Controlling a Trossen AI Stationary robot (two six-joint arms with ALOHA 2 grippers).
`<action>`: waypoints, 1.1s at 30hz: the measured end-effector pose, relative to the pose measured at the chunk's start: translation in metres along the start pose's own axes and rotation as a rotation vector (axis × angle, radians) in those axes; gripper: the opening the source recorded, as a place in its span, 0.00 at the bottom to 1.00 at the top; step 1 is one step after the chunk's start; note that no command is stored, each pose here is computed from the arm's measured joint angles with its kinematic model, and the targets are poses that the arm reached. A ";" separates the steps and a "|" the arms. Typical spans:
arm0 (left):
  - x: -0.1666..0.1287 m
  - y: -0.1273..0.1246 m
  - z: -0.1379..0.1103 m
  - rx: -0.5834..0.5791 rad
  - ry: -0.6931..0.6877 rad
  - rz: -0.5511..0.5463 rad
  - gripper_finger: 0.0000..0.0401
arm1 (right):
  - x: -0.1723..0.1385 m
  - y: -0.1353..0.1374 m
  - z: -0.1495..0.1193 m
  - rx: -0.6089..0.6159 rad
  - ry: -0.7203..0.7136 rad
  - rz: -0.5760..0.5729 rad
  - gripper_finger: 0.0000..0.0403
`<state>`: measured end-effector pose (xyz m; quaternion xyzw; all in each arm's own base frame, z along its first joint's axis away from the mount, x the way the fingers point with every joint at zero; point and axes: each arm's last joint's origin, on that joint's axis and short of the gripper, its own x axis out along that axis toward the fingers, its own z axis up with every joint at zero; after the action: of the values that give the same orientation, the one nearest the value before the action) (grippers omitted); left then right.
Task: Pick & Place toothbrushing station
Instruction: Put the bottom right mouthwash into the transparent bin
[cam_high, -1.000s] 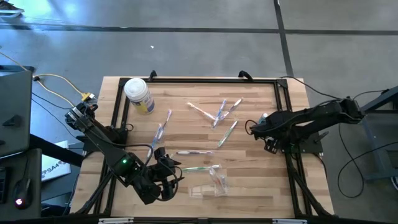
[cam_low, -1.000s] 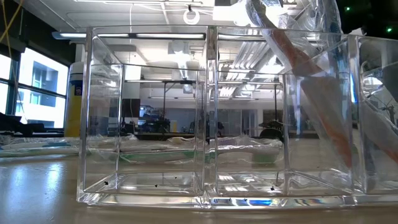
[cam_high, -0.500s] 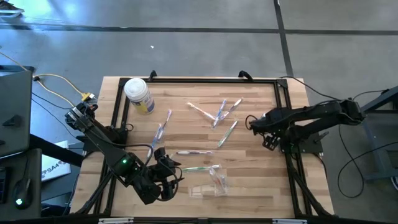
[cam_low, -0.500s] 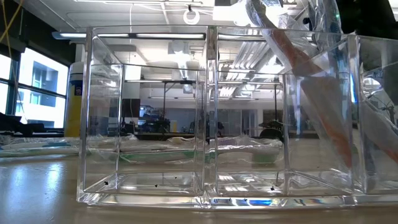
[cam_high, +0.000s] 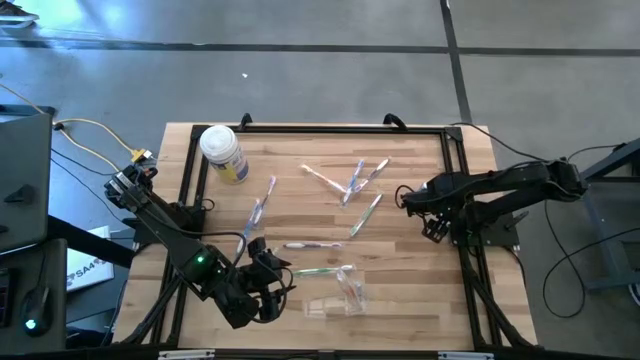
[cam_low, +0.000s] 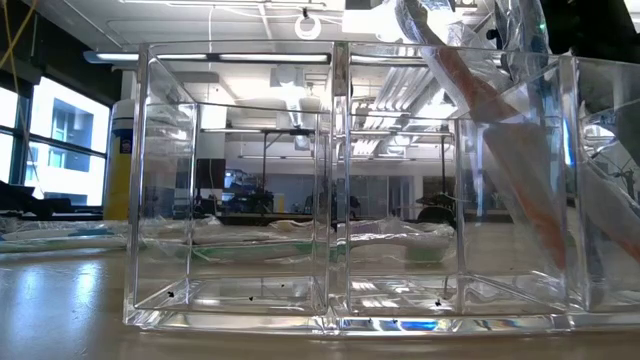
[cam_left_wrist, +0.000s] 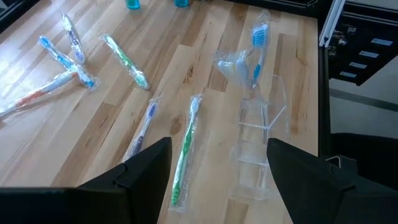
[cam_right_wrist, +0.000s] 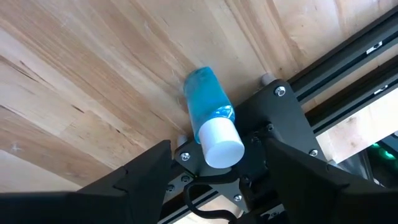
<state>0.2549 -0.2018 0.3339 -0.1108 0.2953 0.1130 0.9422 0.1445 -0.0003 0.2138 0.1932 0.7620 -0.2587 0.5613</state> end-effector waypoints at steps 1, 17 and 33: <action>0.000 0.000 0.000 0.000 0.006 -0.006 0.65 | 0.000 0.000 0.000 0.000 0.000 0.000 0.63; 0.000 0.000 0.000 0.000 0.011 -0.010 0.65 | -0.001 0.001 0.000 0.063 0.017 0.034 0.61; 0.000 0.000 -0.001 0.001 0.015 -0.012 0.65 | 0.006 -0.002 0.017 0.235 0.090 -0.004 0.61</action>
<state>0.2546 -0.2022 0.3336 -0.1127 0.3016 0.1064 0.9408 0.1541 -0.0126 0.2041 0.2676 0.7512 -0.3383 0.4996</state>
